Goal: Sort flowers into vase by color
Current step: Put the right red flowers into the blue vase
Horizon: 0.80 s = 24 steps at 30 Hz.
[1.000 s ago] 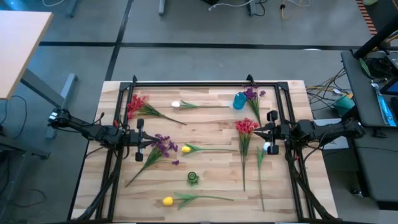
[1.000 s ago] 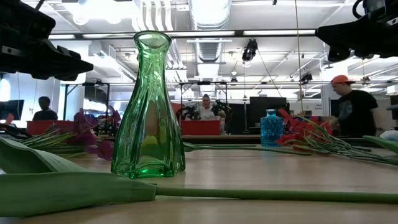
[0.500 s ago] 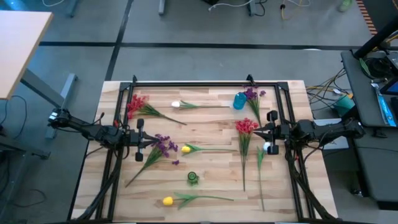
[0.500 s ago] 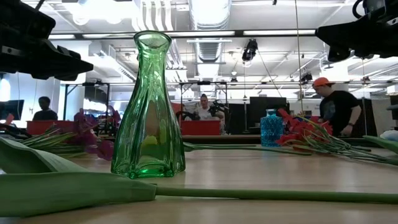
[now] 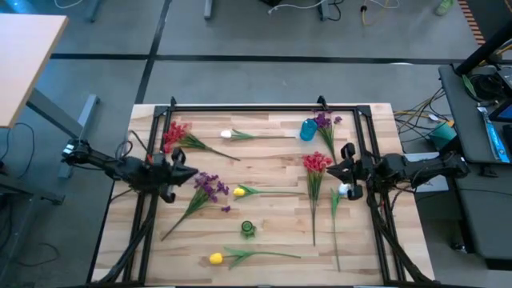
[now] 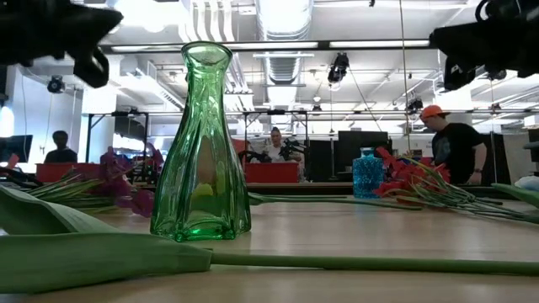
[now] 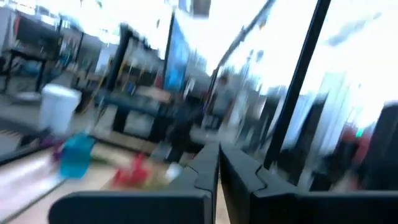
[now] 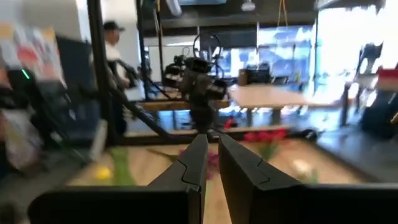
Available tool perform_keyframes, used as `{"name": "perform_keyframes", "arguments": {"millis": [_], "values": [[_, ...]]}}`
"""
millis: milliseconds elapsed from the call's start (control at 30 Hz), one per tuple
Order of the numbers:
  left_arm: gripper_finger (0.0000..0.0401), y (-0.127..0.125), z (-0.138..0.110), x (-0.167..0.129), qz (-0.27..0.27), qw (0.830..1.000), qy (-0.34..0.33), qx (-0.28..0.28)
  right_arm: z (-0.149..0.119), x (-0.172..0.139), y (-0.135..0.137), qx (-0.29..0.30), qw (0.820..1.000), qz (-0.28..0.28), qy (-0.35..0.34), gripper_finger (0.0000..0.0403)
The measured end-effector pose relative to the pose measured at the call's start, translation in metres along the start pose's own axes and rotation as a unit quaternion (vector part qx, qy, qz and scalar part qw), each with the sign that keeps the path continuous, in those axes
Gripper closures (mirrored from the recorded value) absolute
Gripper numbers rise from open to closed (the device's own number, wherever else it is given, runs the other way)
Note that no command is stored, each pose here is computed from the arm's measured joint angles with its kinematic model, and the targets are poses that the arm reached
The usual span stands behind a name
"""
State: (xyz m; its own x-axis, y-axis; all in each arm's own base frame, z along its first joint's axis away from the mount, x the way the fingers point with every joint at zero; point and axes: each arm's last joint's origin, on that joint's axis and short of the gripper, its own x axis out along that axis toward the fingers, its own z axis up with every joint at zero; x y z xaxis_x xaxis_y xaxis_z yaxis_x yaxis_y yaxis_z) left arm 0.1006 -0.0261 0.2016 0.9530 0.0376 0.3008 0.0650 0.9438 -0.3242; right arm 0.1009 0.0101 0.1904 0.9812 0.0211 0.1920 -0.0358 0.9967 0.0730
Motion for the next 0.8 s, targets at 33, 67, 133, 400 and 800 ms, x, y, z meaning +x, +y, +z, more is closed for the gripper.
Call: {"name": "perform_keyframes", "arguments": {"millis": [33,67,133,400,800], "values": [[0.0401,-0.001,0.004,0.000,-0.005,1.000,-0.021,-0.012,0.006,0.000,0.000,0.022,1.000,-0.004,-0.002,0.0369],[0.0401,-0.002,0.009,0.000,-0.011,0.999,-0.042,-0.019,0.012,0.001,0.000,0.042,0.999,-0.005,-0.001,0.0369],[0.0401,-0.004,0.016,-0.001,-0.032,0.996,-0.079,-0.020,0.024,0.003,0.001,0.090,0.996,-0.013,0.014,0.0369],[0.0401,-0.010,0.012,0.014,-0.038,0.994,-0.045,-0.091,0.042,0.007,-0.002,0.328,0.896,-0.195,0.226,0.0369],[0.0401,-0.041,0.050,0.085,0.138,0.973,0.182,0.033,0.048,0.045,0.006,0.373,0.778,-0.294,0.412,0.0369]]}}
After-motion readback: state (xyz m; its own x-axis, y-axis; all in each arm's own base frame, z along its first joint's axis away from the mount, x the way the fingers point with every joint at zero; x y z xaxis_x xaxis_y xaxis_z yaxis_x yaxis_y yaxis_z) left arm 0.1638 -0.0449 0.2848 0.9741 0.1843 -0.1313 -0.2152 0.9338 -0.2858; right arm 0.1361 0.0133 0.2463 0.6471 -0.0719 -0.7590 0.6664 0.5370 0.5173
